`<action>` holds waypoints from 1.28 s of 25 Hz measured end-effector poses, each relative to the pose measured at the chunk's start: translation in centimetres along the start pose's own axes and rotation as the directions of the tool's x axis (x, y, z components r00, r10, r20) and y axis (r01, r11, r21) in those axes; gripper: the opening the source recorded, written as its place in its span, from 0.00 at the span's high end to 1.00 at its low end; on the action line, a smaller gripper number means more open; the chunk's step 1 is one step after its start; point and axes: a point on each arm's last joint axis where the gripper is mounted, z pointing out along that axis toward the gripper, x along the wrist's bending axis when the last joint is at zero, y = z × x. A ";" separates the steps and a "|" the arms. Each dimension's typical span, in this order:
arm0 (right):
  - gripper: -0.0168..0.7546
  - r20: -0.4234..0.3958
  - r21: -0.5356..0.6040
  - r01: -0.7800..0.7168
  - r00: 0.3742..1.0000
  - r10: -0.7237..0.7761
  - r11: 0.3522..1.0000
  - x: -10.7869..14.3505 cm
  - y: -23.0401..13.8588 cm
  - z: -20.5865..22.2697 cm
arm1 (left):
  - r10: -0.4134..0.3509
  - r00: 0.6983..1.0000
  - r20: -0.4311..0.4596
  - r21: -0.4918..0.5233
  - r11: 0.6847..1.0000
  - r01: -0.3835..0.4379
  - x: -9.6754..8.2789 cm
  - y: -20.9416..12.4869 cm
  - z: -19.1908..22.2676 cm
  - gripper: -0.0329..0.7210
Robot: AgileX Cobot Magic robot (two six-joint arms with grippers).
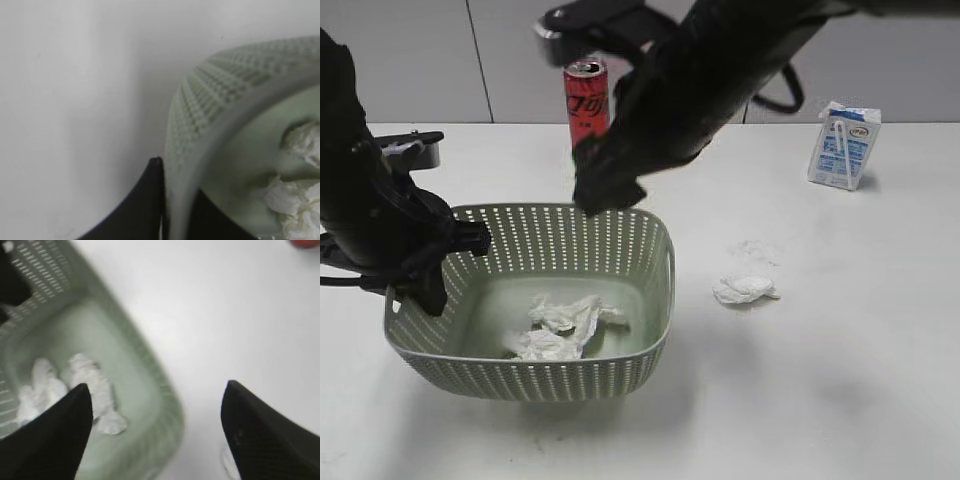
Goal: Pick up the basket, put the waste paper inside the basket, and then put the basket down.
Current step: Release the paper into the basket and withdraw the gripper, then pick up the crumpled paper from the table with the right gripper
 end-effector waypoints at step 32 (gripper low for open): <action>0.93 0.312 0.326 -0.563 0.822 0.476 0.759 -14.2 -9.9 10.4 | 0.005 1.000 -0.008 0.005 1.000 -0.005 0.1 0.0 0.0 0.95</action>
